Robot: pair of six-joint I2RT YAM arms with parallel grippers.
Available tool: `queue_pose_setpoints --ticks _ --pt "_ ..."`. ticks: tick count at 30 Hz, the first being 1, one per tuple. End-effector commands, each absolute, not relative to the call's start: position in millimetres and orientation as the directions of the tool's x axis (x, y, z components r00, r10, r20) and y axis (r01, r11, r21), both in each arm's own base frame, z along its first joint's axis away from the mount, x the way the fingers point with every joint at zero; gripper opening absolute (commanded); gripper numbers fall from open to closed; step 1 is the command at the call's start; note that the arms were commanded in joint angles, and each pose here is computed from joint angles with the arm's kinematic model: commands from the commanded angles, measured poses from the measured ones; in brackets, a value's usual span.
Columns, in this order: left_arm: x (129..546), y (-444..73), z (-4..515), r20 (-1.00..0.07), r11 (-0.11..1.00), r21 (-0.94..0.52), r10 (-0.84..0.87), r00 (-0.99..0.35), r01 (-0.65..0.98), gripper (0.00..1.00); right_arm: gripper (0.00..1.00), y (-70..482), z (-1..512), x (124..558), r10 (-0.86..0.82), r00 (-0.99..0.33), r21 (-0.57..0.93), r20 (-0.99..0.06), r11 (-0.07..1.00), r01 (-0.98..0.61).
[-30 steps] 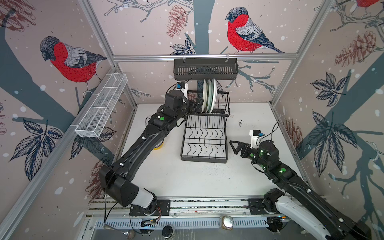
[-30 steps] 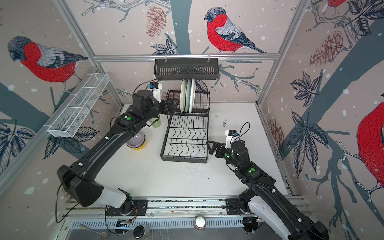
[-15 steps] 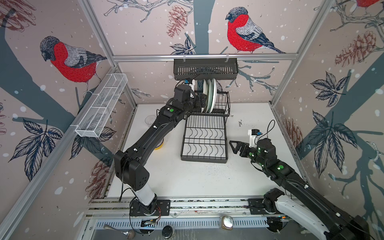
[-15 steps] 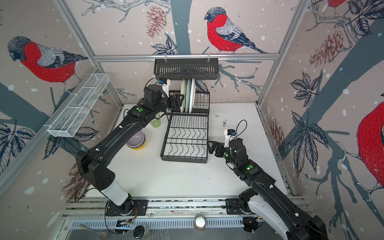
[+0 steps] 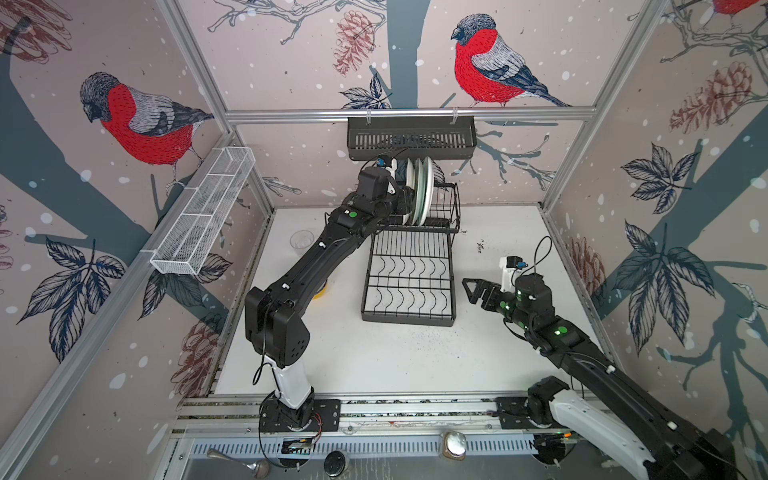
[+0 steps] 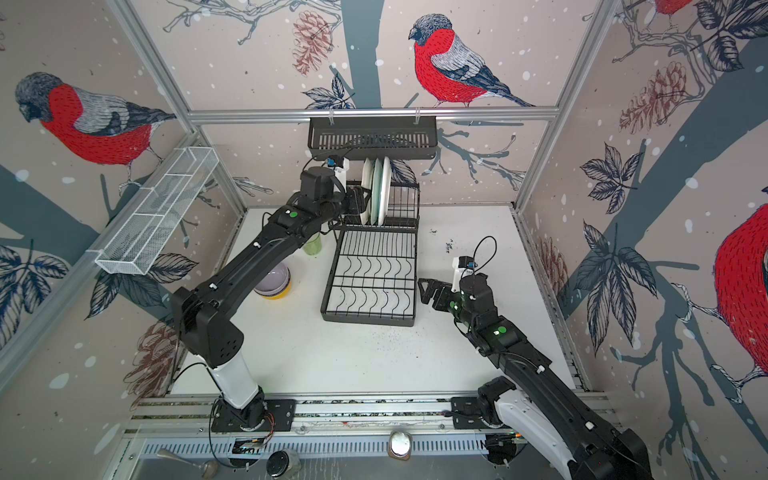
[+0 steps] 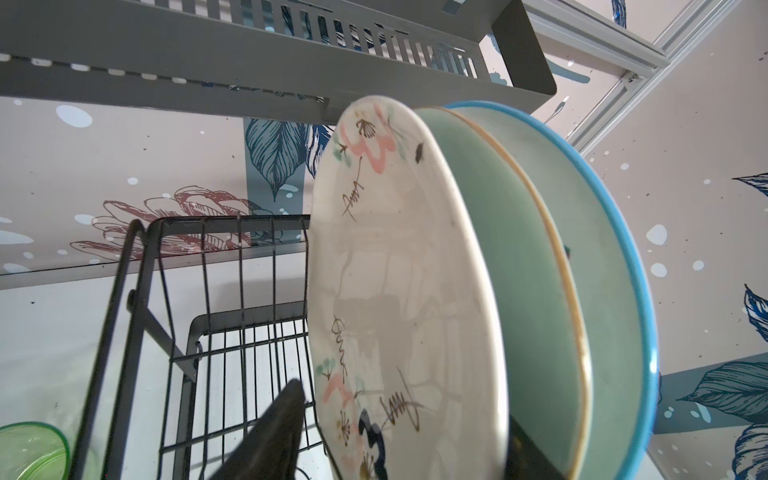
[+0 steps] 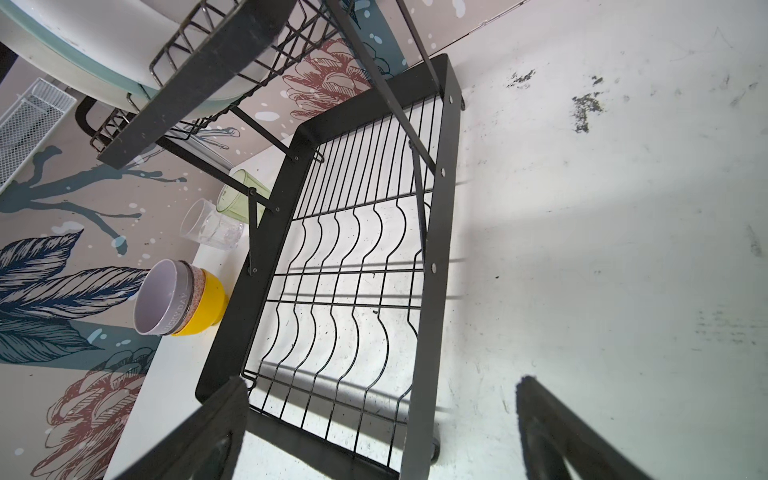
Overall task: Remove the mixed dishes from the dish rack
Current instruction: 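Close the left gripper on the rim of the white plate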
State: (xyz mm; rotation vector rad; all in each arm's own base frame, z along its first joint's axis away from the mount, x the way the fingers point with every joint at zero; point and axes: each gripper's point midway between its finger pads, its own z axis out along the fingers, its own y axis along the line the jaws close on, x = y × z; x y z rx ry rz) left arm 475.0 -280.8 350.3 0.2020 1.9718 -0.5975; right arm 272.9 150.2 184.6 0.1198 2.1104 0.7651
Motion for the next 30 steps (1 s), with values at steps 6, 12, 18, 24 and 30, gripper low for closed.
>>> queue_pose_setpoints --ticks 6,12,18,24,30 --pt "483.7 -291.7 349.8 -0.881 0.853 -0.306 -0.085 -0.465 0.422 0.58 0.95 147.1 183.9 272.3 0.335 -0.624 0.551 -0.706 0.813 -0.188" --pt "483.3 -293.3 348.2 -0.884 0.852 -0.294 -0.07 -0.462 0.434 0.51 0.94 145.3 186.2 272.6 0.336 -0.617 0.548 -0.712 0.814 -0.19" --pt "483.8 -294.4 350.1 -0.89 0.848 -0.287 -0.063 -0.452 0.446 0.43 0.94 145.3 183.8 272.4 0.34 -0.62 0.553 -0.707 0.812 -0.186" --pt "483.7 -296.2 355.4 -0.898 0.842 -0.282 -0.063 -0.435 0.46 0.31 0.95 144.0 182.7 272.2 0.347 -0.621 0.556 -0.703 0.813 -0.176" --pt "483.5 -297.4 359.3 -0.904 0.838 -0.268 -0.05 -0.424 0.474 0.2 0.99 142.4 185.6 270.4 0.357 -0.604 0.56 -0.713 0.808 -0.184"
